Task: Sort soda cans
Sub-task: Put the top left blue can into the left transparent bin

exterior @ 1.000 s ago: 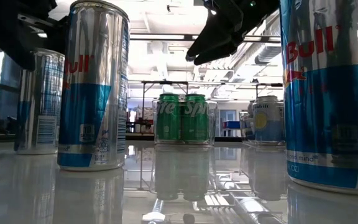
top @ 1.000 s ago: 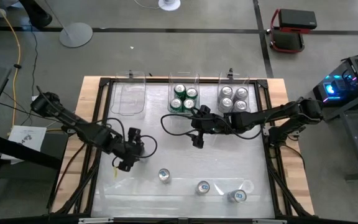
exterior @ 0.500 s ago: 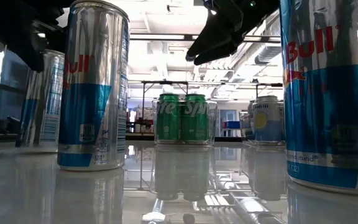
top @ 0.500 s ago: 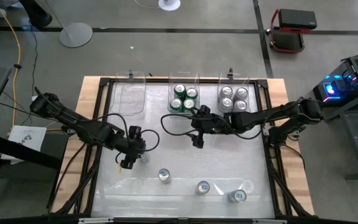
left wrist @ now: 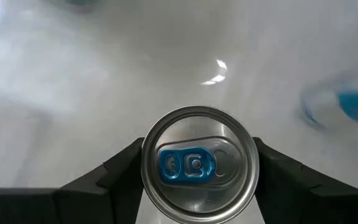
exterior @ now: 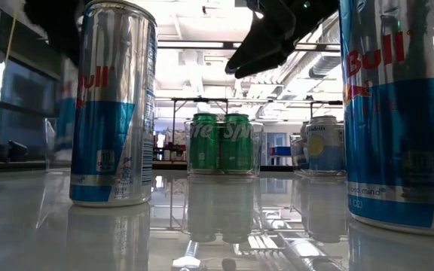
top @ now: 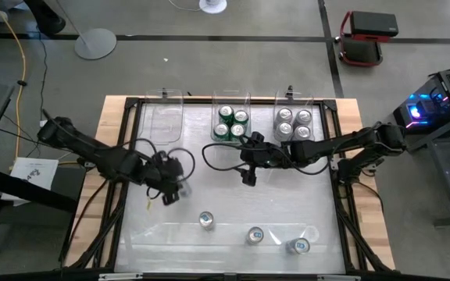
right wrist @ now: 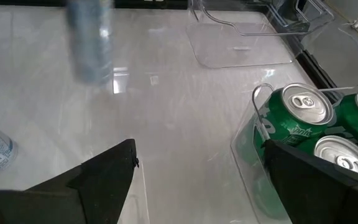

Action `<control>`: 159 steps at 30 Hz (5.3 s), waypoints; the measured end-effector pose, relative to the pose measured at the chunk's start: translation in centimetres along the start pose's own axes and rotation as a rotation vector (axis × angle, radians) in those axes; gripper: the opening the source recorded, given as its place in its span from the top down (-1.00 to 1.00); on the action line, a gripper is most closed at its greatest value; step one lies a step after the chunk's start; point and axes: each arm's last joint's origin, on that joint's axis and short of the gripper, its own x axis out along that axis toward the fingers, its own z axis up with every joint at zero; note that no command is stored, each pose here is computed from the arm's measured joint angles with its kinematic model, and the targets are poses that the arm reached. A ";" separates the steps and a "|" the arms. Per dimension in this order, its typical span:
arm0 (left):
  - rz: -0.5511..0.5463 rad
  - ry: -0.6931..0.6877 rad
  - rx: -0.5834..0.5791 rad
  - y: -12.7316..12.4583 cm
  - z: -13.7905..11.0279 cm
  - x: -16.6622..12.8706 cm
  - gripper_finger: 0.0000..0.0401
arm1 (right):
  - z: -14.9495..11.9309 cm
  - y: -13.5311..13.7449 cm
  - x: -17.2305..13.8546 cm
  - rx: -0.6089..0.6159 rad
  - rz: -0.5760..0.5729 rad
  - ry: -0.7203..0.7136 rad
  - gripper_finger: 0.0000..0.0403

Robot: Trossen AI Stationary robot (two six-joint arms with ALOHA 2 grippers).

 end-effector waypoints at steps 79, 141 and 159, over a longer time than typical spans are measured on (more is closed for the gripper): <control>0.300 0.188 -0.473 17.2 -0.5 0.8 -0.39 | 0.1 0.0 0.0 -0.117 -0.001 -0.010 -0.71; 0.283 0.146 -0.355 17.5 -0.2 3.1 -0.15 | 0.2 0.0 0.0 -0.118 -0.001 -0.021 -0.71; 0.343 0.246 -0.528 18.4 -1.7 1.8 -0.15 | 0.2 0.0 0.0 -0.102 0.000 -0.021 -0.71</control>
